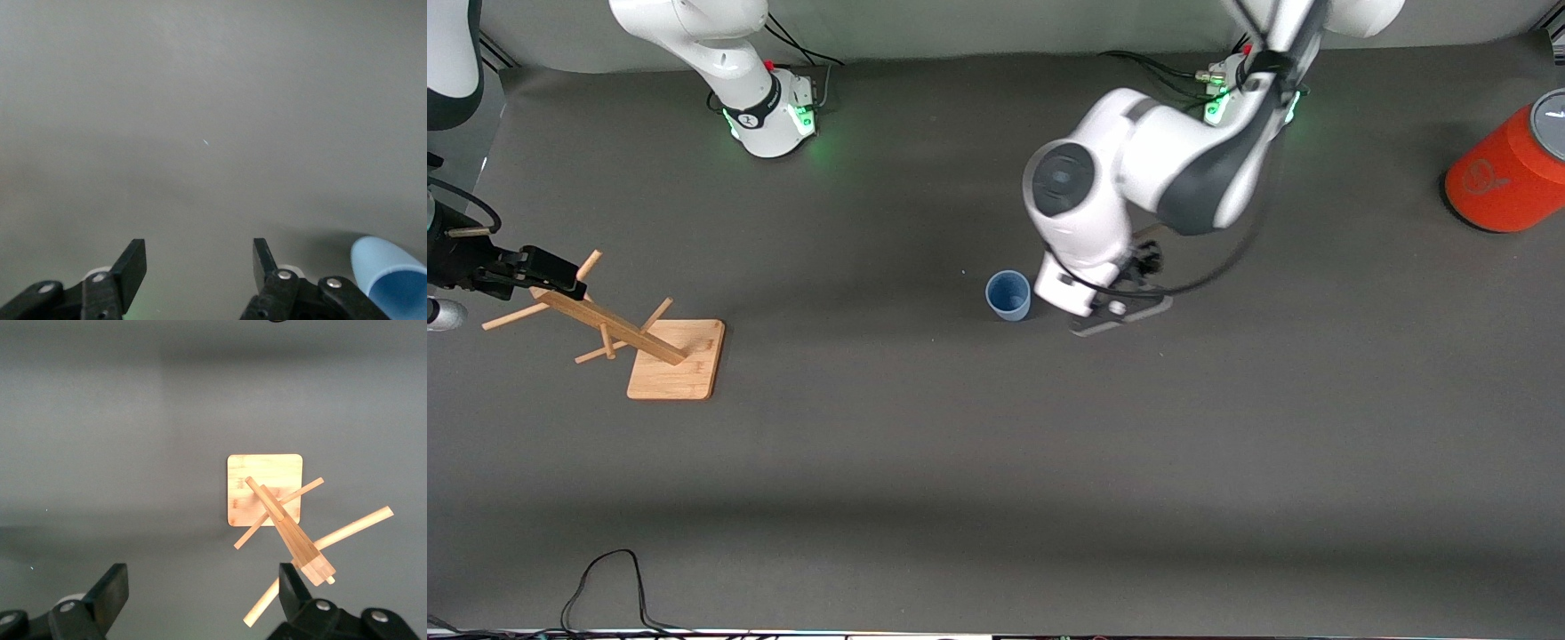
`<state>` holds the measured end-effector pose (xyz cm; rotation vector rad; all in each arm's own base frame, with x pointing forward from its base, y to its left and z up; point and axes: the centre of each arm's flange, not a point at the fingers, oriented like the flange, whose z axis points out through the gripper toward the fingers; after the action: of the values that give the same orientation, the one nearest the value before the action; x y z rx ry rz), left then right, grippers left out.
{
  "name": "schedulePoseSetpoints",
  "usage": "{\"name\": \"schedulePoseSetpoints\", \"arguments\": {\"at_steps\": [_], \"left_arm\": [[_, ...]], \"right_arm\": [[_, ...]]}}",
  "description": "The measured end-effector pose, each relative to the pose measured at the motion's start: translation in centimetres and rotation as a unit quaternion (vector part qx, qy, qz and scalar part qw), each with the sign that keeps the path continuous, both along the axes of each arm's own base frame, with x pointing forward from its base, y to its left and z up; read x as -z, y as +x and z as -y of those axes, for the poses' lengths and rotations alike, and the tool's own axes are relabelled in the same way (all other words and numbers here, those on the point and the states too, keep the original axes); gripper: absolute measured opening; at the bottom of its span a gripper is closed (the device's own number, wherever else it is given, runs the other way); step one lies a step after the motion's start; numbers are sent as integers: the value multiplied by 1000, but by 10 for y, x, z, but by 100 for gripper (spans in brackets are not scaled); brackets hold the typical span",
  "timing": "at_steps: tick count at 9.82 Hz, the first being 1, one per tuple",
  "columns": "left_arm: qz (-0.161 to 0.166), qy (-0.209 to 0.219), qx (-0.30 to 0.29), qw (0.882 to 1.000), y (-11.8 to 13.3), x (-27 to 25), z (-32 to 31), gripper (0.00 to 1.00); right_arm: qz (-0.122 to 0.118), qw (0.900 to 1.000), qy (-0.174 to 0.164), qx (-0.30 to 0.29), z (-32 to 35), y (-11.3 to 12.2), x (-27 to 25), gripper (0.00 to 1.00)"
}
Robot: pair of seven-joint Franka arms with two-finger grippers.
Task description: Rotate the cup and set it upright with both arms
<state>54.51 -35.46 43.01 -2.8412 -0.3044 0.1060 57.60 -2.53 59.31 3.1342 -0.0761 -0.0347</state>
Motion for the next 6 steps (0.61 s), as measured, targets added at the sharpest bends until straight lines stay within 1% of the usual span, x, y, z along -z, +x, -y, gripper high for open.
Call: {"name": "schedulePoseSetpoints", "arguments": {"at_steps": [2,3,4,5,6], "left_arm": [[-17,-19,28,999,34,-34,-85,76],[-31,-45,44,998,47,-58,-140,78],[-43,-72,61,995,53,-83,-202,82],[-45,-92,72,992,53,-106,-257,85],[-41,-102,77,991,46,-125,-295,98]], "right_arm": [[0,1000,0,0,0,0,0,100],[0,1000,0,0,0,0,0,100],[0,1000,0,0,0,0,0,100],[0,1000,0,0,0,0,0,100],[0,1000,0,0,0,0,0,100]]}}
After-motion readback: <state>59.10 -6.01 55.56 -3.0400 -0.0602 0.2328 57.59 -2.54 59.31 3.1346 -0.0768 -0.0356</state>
